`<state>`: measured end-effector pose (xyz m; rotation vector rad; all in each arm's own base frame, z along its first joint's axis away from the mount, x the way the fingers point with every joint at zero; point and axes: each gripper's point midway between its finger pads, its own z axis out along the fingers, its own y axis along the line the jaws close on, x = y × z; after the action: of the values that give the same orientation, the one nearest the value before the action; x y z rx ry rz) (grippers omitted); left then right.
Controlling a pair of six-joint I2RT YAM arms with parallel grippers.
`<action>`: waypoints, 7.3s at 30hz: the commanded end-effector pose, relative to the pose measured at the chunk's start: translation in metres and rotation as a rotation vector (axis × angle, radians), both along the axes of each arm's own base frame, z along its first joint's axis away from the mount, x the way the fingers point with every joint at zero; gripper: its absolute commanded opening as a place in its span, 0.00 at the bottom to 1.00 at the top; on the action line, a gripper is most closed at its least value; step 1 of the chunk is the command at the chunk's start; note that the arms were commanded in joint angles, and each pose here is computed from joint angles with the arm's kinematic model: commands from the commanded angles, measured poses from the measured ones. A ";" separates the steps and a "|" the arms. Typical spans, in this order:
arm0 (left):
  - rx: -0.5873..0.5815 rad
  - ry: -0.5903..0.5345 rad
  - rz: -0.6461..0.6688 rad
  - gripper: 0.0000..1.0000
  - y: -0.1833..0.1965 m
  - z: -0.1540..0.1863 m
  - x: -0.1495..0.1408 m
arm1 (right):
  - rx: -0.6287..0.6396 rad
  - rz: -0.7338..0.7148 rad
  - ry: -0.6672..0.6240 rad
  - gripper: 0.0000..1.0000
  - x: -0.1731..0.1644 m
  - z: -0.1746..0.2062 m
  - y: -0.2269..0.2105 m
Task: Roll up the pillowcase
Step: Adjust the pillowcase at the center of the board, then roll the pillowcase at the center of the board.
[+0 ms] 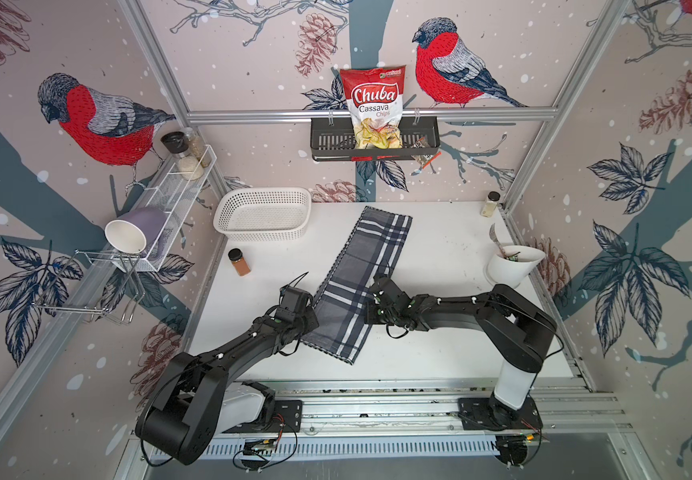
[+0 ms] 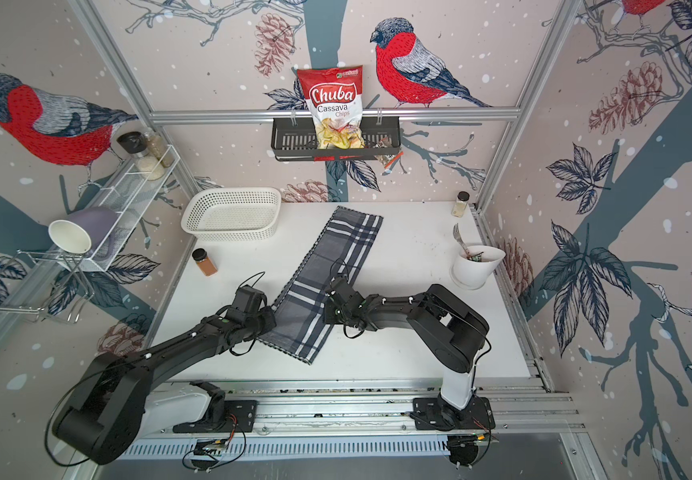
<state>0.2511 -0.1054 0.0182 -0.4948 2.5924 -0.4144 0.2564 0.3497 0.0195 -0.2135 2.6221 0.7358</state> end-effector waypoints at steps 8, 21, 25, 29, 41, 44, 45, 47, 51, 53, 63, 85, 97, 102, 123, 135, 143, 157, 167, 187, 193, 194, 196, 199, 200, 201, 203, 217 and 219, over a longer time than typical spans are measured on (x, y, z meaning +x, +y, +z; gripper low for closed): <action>-0.239 0.007 -0.072 0.00 -0.067 -0.010 -0.039 | 0.115 0.211 -0.083 0.00 0.013 0.020 -0.019; -0.255 -0.068 -0.063 0.00 -0.101 0.011 -0.023 | 0.001 0.256 -0.148 0.02 0.033 0.014 -0.023; -0.247 -0.115 -0.083 0.00 -0.103 0.037 -0.016 | -0.027 0.307 -0.288 0.20 0.026 0.055 -0.019; -0.239 -0.203 -0.035 0.01 -0.081 0.073 -0.014 | -0.235 0.370 -0.574 0.65 -0.007 0.095 -0.027; -0.306 -0.109 0.083 0.76 -0.002 0.038 -0.026 | -0.586 0.766 -0.837 1.00 -0.132 0.064 -0.019; -0.312 -0.061 0.060 0.78 -0.007 0.027 -0.031 | -0.639 0.767 -0.852 1.00 -0.123 0.056 -0.012; -0.303 -0.051 0.058 0.78 -0.006 0.025 -0.032 | -0.653 0.763 -0.856 1.00 -0.119 0.054 -0.009; -0.294 -0.044 0.058 0.79 -0.005 0.021 -0.033 | -0.667 0.790 -0.866 1.00 -0.117 0.047 -0.005; -0.297 -0.042 0.060 0.80 -0.005 0.018 -0.035 | -0.682 0.835 -0.830 1.00 -0.115 0.033 0.001; -0.301 -0.036 0.071 0.80 -0.004 0.014 -0.038 | -0.684 0.863 -0.810 1.00 -0.118 0.025 0.001; -0.305 -0.038 0.089 0.80 -0.001 0.007 -0.041 | -0.666 0.937 -0.757 0.98 -0.129 0.001 0.001; -0.308 -0.098 0.076 0.78 -0.001 0.024 -0.034 | -0.271 1.125 -0.259 0.00 -0.150 0.028 0.004; -0.284 -0.230 -0.046 0.72 -0.016 0.070 0.001 | -0.067 1.087 -0.032 0.02 -0.079 0.066 -0.003; -0.256 -0.238 -0.065 0.74 -0.018 0.074 0.011 | -0.133 1.045 -0.015 0.07 -0.034 0.054 -0.014; -0.300 -0.255 -0.217 0.41 -0.070 0.080 0.018 | -0.554 0.689 -0.916 1.00 -0.038 0.102 -0.010; -0.230 -0.128 -0.262 0.43 -0.084 0.038 0.041 | -0.756 0.732 -0.952 0.99 -0.058 0.031 -0.013; -0.199 -0.075 -0.248 0.46 -0.081 0.025 0.040 | -0.781 0.809 -0.904 0.57 -0.049 0.013 -0.021; -0.138 -0.265 -0.091 0.57 -0.038 0.081 0.055 | -0.301 1.041 -0.286 0.00 -0.118 0.027 -0.017; -0.163 -0.348 -0.174 0.58 -0.045 0.104 0.048 | -0.016 1.063 -0.096 0.00 -0.104 0.089 -0.010; -0.322 -0.442 -0.344 0.70 -0.094 0.108 0.036 | -0.084 0.927 0.118 0.00 -0.004 0.032 -0.026; -0.315 -0.445 -0.378 0.70 -0.105 0.103 0.048 | -0.064 0.919 0.132 0.00 0.006 0.029 -0.028; -0.311 -0.445 -0.379 0.68 -0.106 0.100 0.050 | -0.064 0.916 0.136 0.00 0.007 0.029 -0.029; -0.305 -0.447 -0.394 0.64 -0.108 0.097 0.051 | -0.067 0.910 0.135 0.00 0.011 0.029 -0.030; -0.324 -0.454 -0.417 0.57 -0.113 0.094 0.051 | -0.051 0.900 0.133 0.00 0.018 0.032 -0.032; -0.330 -0.456 -0.426 0.55 -0.115 0.093 0.050 | -0.049 0.893 0.134 0.00 0.020 0.032 -0.033; -0.330 -0.456 -0.428 0.52 -0.115 0.091 0.050 | -0.049 0.887 0.135 0.00 0.022 0.032 -0.034; -0.306 -0.439 -0.406 0.39 -0.111 0.080 0.052 | -0.048 0.879 0.140 0.00 0.025 0.030 -0.035; -0.170 -0.156 -0.222 0.00 -0.092 0.009 0.071 | -0.144 0.764 0.140 0.04 0.058 0.004 -0.057; -0.167 -0.135 -0.226 0.00 -0.094 0.006 0.071 | -0.153 0.749 0.131 0.31 0.061 0.002 -0.062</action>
<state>0.3219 -0.2098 0.0349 -0.1617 2.4586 -0.7987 0.3108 0.3025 0.0300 -1.3157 2.6485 0.8937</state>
